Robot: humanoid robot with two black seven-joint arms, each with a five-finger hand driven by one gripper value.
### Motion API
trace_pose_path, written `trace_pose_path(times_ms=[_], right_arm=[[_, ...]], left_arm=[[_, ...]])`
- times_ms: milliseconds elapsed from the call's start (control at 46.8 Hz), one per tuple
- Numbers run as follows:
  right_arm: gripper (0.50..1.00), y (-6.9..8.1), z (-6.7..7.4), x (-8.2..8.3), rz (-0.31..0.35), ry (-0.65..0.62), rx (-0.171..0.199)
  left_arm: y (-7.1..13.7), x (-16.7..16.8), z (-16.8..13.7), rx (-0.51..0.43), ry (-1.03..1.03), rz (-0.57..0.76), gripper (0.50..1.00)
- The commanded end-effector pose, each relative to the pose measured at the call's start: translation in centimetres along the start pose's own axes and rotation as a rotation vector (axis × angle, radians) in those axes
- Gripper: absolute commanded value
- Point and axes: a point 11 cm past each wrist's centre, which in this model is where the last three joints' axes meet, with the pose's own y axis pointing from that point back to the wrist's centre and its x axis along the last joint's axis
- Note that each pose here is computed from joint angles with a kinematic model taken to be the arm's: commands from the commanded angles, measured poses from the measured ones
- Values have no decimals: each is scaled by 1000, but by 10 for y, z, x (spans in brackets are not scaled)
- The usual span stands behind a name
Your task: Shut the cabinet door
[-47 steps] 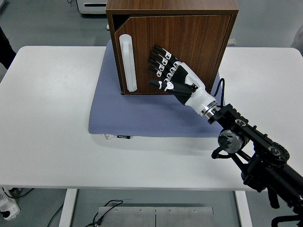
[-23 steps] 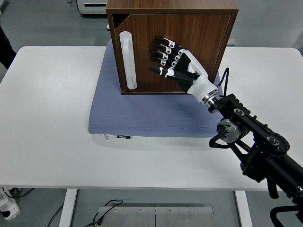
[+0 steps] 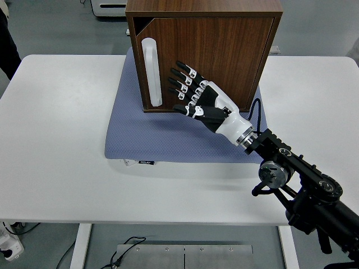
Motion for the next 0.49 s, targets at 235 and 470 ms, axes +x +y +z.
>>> trace_pose_path(times_ms=[235,470], right_arm=[[1000,56,-34,40,88,86,11],[1000,98,-59,64,162,130,33]], left_arm=[[0,0,0,0,0,0,1000],[0,0,0,0,0,0,1000]])
